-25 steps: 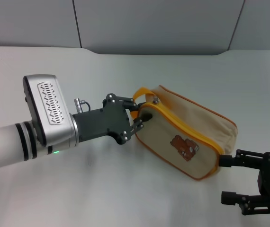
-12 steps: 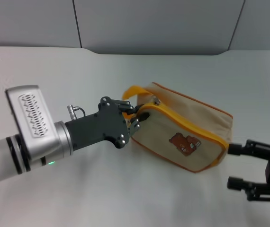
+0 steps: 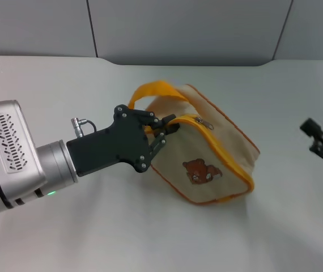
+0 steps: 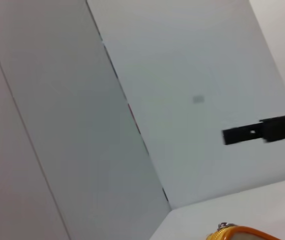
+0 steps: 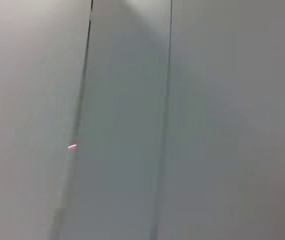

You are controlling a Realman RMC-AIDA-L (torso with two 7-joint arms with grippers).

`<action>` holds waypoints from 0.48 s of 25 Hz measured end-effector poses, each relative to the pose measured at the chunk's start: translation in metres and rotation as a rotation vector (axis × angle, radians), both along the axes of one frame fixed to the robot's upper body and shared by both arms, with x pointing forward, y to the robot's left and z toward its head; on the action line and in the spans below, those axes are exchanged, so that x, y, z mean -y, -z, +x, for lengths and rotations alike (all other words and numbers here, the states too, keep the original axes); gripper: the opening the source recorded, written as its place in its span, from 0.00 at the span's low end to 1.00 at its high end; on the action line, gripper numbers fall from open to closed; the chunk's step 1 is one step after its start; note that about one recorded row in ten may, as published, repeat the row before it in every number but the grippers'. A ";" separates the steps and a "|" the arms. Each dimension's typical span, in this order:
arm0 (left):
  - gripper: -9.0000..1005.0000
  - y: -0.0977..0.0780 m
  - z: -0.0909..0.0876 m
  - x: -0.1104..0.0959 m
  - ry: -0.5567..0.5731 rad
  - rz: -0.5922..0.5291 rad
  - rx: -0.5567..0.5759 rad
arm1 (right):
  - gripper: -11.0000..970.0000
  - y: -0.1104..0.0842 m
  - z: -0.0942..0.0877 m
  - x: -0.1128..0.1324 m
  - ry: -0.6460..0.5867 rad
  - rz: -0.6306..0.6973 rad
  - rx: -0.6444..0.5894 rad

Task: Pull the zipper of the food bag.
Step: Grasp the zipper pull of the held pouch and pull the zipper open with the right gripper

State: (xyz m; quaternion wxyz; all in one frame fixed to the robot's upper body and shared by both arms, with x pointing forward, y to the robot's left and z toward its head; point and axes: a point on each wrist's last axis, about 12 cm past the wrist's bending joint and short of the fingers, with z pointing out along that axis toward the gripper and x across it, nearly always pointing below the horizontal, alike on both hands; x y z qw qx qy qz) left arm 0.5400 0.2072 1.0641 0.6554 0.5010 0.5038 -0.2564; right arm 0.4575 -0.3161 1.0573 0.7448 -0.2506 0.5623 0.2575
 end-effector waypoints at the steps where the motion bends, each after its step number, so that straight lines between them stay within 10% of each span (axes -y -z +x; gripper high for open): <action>1: 0.08 -0.001 0.001 0.001 0.007 0.002 0.008 | 0.84 0.007 0.000 -0.015 0.096 -0.054 0.116; 12: 0.07 -0.007 0.003 0.002 0.036 0.007 0.029 | 0.82 0.026 0.003 -0.076 0.249 -0.413 0.392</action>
